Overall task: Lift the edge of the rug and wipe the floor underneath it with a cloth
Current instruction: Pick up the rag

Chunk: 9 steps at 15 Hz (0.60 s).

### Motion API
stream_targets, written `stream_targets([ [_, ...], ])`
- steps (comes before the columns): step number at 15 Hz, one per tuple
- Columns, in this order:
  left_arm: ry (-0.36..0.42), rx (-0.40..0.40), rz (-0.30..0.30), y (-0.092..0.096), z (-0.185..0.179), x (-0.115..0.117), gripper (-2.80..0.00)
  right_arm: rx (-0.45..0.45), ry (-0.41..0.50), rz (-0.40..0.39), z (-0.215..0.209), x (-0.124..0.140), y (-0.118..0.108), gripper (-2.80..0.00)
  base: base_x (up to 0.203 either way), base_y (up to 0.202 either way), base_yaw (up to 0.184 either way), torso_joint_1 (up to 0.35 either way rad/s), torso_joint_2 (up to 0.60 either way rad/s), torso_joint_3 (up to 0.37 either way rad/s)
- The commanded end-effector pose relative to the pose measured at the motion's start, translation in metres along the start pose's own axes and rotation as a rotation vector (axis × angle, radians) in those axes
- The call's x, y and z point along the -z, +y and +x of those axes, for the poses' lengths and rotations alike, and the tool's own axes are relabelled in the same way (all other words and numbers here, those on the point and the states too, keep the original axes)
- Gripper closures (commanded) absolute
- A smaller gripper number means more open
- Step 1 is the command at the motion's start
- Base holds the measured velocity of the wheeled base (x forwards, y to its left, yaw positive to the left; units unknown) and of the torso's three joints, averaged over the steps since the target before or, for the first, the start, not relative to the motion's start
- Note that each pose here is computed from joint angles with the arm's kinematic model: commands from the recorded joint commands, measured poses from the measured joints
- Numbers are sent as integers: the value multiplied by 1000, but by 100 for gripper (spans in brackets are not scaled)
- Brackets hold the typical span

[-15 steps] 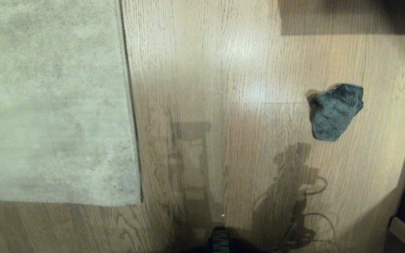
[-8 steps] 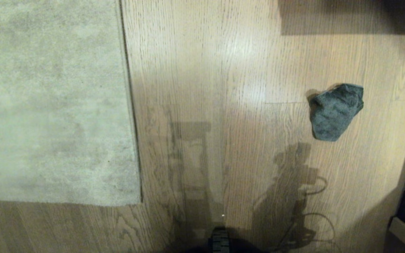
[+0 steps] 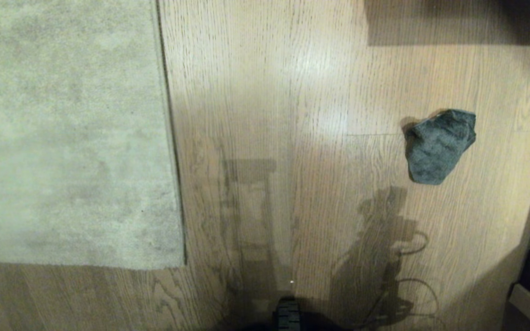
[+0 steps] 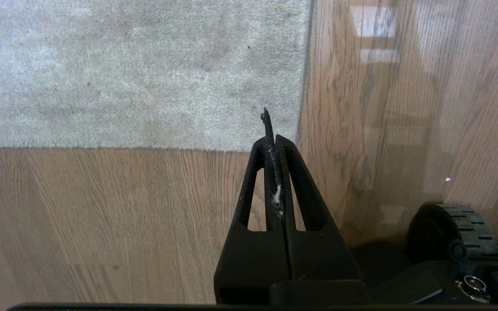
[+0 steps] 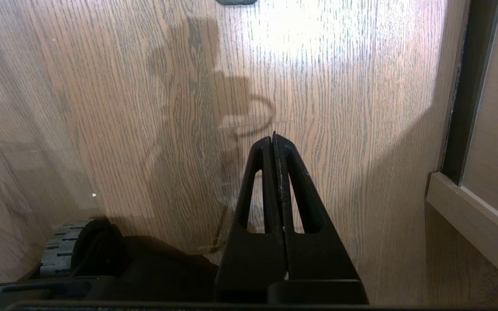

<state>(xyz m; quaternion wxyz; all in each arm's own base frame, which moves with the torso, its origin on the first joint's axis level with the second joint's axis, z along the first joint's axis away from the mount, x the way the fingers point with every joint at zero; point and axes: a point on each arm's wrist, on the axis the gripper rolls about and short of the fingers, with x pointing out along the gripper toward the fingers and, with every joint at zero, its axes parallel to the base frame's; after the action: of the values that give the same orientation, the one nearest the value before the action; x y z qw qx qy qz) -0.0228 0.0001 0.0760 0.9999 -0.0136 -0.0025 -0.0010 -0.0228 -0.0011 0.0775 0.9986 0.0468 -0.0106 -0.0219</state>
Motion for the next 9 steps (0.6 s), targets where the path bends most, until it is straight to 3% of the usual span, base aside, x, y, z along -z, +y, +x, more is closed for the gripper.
stream_targets([
  [1, 1, -1, 0, 0, 0, 0, 0, 0, -1, 0, 0, 0, 0, 0, 0, 0, 0, 0, 0, 0],
  [9, 1, -2, 0, 0, 0, 0, 0, 0, -1, 0, 0, 0, 0, 0, 0, 0, 0, 0, 0, 0],
])
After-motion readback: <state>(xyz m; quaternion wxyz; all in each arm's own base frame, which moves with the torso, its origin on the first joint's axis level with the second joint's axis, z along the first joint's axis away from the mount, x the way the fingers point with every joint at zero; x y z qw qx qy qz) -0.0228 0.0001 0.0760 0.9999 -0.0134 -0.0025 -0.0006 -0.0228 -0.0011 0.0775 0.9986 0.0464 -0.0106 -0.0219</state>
